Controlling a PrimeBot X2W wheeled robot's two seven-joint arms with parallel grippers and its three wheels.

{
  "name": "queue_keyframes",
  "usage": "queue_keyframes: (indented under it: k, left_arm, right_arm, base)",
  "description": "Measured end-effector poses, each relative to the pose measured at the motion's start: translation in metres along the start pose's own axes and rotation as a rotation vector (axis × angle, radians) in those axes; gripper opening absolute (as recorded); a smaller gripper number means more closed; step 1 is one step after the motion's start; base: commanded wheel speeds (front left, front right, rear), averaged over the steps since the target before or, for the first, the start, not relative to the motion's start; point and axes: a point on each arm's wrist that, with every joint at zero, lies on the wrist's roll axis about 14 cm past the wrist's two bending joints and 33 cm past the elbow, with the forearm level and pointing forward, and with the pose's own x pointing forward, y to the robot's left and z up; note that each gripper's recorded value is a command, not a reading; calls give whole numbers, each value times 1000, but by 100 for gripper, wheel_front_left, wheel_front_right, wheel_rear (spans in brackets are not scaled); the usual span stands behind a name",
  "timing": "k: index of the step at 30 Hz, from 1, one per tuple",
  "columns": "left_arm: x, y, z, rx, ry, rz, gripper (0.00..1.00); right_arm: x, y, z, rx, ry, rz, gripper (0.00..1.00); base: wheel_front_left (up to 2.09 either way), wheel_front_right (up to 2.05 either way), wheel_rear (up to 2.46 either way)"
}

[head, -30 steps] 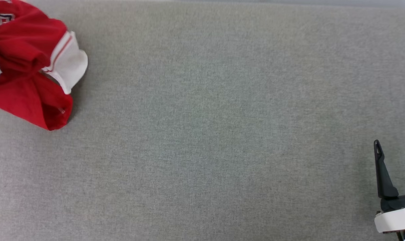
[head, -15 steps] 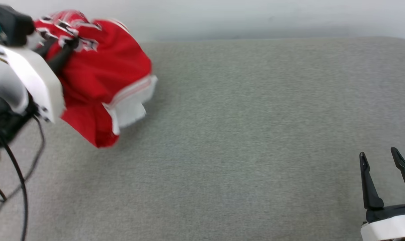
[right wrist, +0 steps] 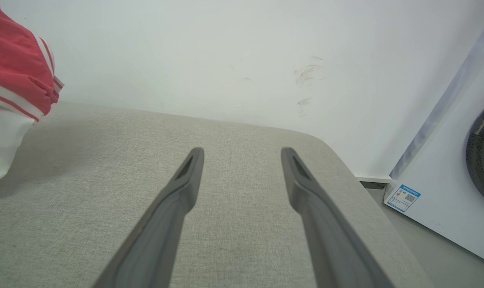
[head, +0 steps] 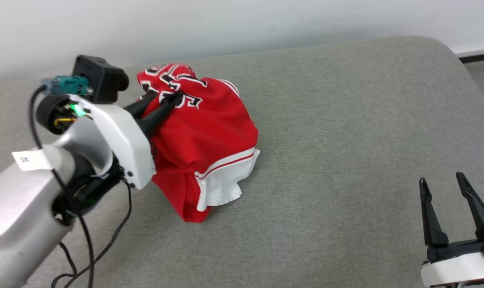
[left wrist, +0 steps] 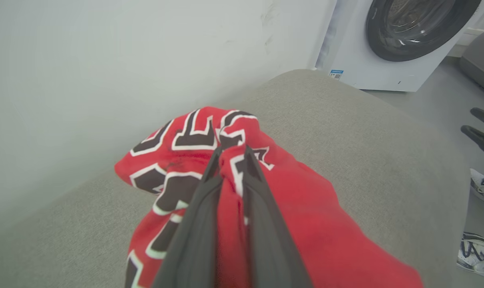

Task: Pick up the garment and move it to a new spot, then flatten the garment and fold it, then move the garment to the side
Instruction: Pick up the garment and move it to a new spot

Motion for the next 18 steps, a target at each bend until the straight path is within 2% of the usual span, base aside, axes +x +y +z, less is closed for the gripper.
queue_keyframes:
  k: [9, 18]
  left_arm:
    - [50, -19, -46, -130, 82, -76, 0]
    - [80, -28, -98, -241, 191, -101, 0]
  right_arm:
    - [-8, -10, -5, 9, 24, -50, 100]
    - [-17, -20, -7, 19, 39, -97, 100]
  base:
    - [0, 0, 0]
    - [0, 0, 0]
